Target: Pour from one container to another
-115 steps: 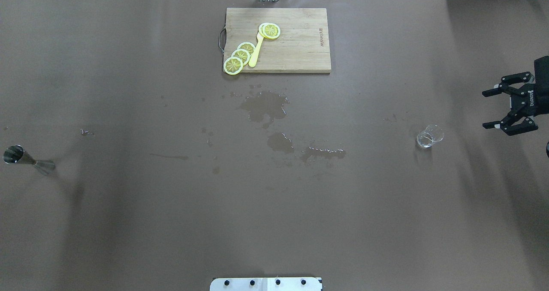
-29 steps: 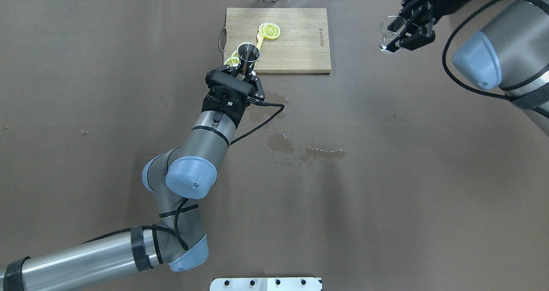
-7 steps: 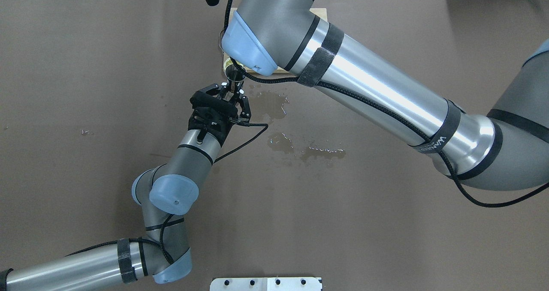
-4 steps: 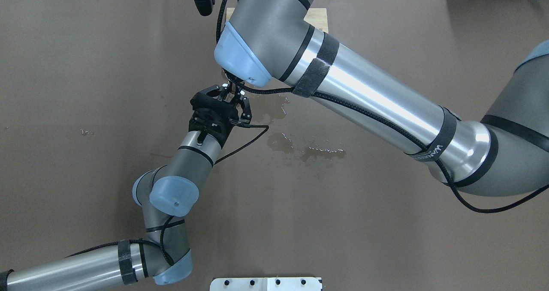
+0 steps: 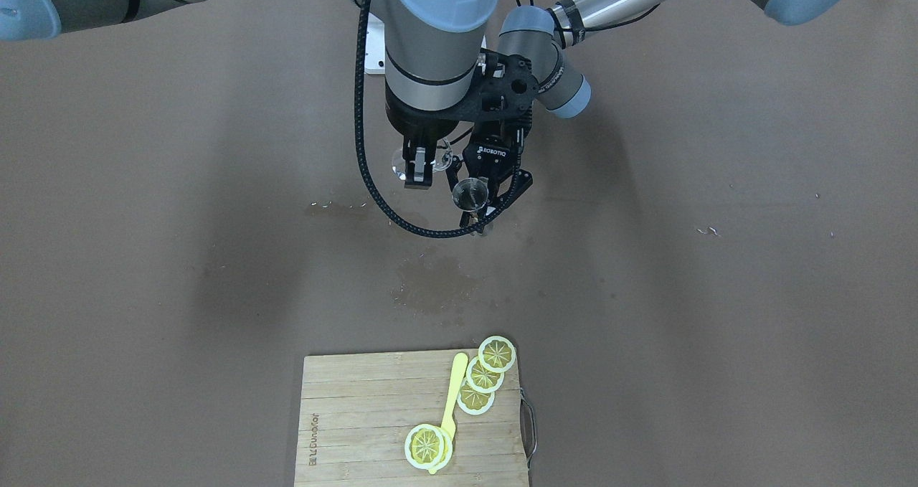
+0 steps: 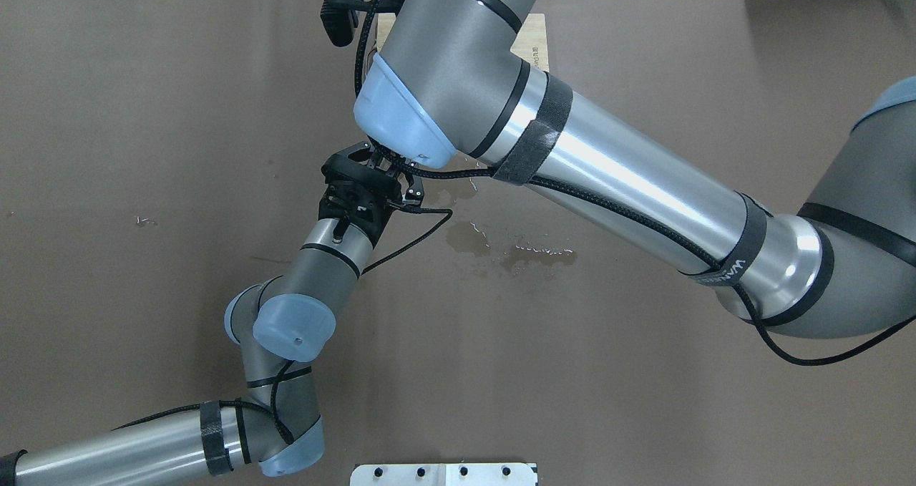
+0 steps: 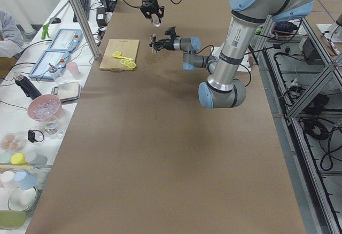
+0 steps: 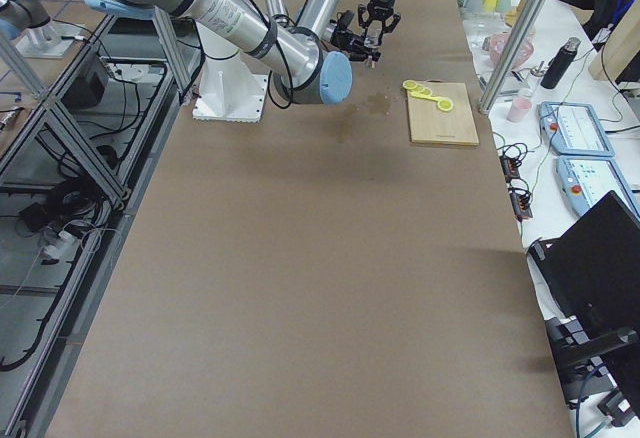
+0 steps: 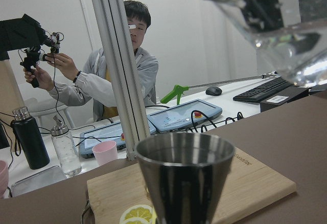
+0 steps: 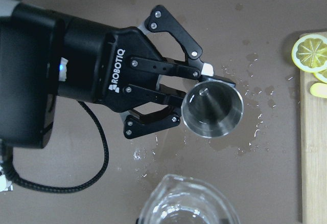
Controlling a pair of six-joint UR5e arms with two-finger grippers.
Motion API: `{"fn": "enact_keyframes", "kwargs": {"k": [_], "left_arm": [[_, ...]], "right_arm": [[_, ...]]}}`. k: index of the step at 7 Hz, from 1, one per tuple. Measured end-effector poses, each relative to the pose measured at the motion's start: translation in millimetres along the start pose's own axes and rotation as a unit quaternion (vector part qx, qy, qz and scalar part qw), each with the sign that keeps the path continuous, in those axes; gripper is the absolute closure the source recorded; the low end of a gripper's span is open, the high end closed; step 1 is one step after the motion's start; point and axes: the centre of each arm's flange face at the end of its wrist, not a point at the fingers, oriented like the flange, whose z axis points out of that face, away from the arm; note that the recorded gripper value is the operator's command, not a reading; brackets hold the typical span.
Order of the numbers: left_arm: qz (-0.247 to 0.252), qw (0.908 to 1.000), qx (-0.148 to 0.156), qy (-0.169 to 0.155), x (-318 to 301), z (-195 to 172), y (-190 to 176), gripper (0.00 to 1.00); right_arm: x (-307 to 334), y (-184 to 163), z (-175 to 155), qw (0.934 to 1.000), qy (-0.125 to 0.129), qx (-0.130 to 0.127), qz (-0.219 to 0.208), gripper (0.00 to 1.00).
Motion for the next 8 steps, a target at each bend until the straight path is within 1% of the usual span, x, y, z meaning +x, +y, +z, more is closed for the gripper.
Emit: {"fn": "enact_keyframes", "kwargs": {"k": [3,8], "left_arm": [[0.001,1.0,-0.002,0.002,0,1,2,1.0],[0.002,1.0,-0.002,0.002,0,1,2,1.0]], "right_arm": [[11,0,13,0.9997,-0.01,-0.019,0.008,1.0],[29,-24,4,0.9987,0.008,-0.05,0.007,1.0]]}}
